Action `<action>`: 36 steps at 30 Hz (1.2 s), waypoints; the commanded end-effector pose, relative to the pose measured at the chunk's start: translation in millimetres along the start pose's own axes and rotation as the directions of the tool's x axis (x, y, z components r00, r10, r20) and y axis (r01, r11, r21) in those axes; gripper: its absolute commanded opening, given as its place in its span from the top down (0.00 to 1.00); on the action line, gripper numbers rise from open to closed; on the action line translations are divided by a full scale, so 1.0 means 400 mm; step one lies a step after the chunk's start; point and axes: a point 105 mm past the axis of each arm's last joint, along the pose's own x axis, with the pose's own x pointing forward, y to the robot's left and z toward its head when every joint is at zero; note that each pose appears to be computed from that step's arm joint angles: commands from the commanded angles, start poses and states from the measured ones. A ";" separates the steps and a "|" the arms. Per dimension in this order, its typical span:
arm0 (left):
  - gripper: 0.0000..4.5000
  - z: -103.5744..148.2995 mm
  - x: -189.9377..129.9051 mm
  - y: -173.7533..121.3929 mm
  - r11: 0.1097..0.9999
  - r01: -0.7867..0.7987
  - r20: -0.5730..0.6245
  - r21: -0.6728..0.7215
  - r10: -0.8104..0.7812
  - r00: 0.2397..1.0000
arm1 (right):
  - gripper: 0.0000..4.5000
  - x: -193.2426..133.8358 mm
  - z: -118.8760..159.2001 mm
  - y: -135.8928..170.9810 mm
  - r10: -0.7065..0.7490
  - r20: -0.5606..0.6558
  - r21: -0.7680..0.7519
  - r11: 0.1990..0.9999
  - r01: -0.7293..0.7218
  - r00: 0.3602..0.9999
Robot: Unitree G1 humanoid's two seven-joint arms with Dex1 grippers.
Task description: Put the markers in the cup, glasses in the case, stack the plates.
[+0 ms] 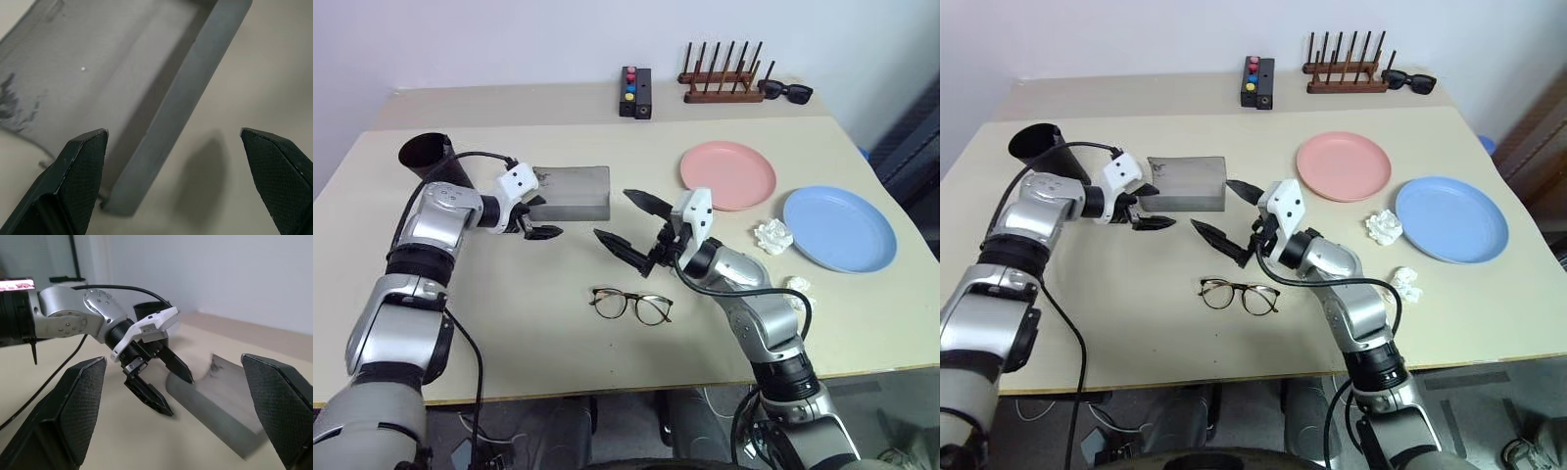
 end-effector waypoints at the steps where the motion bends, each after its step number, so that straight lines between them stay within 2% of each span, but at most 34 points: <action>1: 0.02 0.024 0.002 0.006 0.999 0.016 0.010 0.049 -0.017 1.000 | 0.00 -0.050 0.011 -0.014 -0.020 -0.056 -0.067 0.998 0.016 0.998; 2: 0.02 0.025 0.006 0.002 0.998 0.027 0.011 0.053 -0.028 1.000 | 0.00 -0.067 0.006 -0.020 -0.029 -0.083 -0.075 0.997 0.022 0.996; 5: 0.21 0.028 0.016 -0.006 0.997 0.047 0.020 0.058 -0.048 0.999 | 0.00 -0.103 -0.001 -0.031 -0.044 -0.140 -0.097 0.995 0.031 0.989; 11: 0.90 0.035 0.029 -0.025 0.992 0.089 0.039 0.090 -0.093 0.995 | 0.00 -0.146 -0.003 -0.051 -0.088 -0.193 -0.138 0.989 0.062 0.977; 12: 0.99 0.045 0.030 -0.038 0.986 0.113 0.063 0.124 -0.121 0.991 | 0.00 -0.150 -0.002 -0.053 -0.095 -0.198 -0.142 0.988 0.068 0.976; 18: 0.99 0.076 0.025 -0.115 0.939 0.269 0.117 0.214 -0.298 0.947 | 0.00 -0.170 0.004 -0.056 -0.117 -0.210 -0.157 0.984 0.084 0.971; 22: 0.99 0.078 0.014 -0.186 0.892 0.371 0.084 0.260 -0.403 0.911 | 0.00 -0.180 0.005 -0.050 -0.124 -0.217 -0.156 0.984 0.091 0.968; 30: 0.99 0.064 0.005 -0.274 0.857 0.425 -0.014 0.293 -0.441 0.898 | 0.00 -0.177 -0.001 -0.037 -0.118 -0.220 -0.137 0.987 0.089 0.968; 35: 0.99 0.057 0.004 -0.281 0.868 0.421 -0.024 0.265 -0.430 0.902 | 0.00 -0.176 -0.005 -0.035 -0.114 -0.220 -0.129 0.988 0.087 0.969; 36: 0.85 0.055 0.004 -0.278 0.872 0.415 -0.025 0.259 -0.424 0.905 | 0.00 -0.175 -0.006 -0.035 -0.114 -0.220 -0.129 0.988 0.087 0.969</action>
